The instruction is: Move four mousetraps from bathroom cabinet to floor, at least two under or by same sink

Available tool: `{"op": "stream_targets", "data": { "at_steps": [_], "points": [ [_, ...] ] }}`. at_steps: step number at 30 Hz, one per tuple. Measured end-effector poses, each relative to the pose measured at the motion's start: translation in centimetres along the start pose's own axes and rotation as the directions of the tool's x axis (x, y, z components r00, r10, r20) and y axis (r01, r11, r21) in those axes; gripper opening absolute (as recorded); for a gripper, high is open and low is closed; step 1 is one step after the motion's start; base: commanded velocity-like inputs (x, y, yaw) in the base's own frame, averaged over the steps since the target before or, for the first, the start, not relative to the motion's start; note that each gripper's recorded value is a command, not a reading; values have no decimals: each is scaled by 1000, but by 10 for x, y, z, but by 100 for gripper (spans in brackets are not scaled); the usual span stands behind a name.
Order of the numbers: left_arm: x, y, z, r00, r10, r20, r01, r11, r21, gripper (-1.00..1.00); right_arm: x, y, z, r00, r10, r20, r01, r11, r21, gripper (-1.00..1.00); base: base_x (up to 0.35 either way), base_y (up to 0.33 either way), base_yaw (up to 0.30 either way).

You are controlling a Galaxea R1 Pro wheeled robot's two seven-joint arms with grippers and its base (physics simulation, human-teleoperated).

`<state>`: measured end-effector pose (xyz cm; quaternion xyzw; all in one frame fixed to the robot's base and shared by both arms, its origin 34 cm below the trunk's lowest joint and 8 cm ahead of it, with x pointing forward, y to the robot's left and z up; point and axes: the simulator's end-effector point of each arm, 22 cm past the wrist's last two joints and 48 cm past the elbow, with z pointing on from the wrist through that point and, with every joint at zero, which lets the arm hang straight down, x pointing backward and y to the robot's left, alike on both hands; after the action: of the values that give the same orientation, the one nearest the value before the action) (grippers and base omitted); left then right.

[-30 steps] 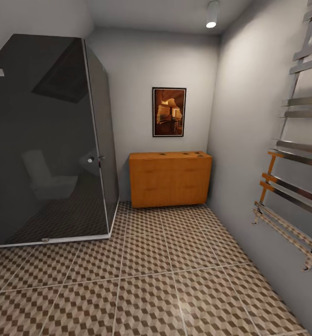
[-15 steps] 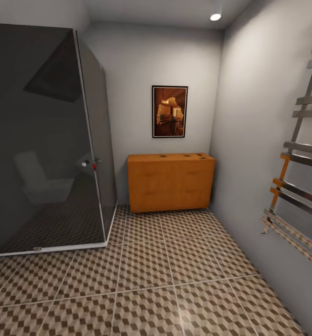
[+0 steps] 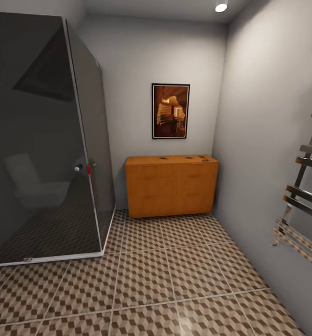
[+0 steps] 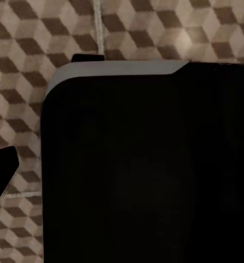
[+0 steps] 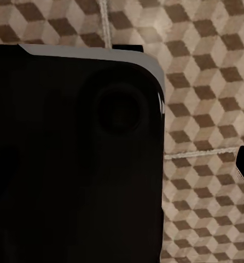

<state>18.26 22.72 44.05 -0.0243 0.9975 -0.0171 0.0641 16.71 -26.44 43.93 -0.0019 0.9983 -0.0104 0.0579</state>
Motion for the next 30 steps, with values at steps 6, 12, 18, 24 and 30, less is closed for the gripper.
{"op": "stream_targets", "data": {
  "at_steps": [6, 12, 18, 24, 30],
  "points": [
    [0, 0, 0, 1000, 0, 0, 0, 1000, 0, 100, 0, 0, 0, 1000, 0, 1, 0, 1000, 0, 100, 323, 0, 0],
    [0, 0, 0, 1000, 0, -2, 0, 1000, 0, 100, 0, 0, 0, 1000, -1, 1, 1, 1000, 0, 100, 323, 0, 0],
    [2, 0, 0, 1000, 0, -7, 0, 1000, 0, 100, 0, -1, 0, 1000, -1, 1, 1, 1000, 1, 100, 323, 0, 0],
    [2, 0, 0, 1000, 0, -9, 0, 1000, 0, 100, 0, -1, 0, 1000, -1, 1, 1, 1000, 1, 100, 323, 0, 0],
    [2, 0, 0, 1000, 0, -11, 0, 1000, 0, 100, 0, -1, 0, 1000, -1, 0, 1, 1000, 1, 100, 323, 0, 0]
  ]
}}
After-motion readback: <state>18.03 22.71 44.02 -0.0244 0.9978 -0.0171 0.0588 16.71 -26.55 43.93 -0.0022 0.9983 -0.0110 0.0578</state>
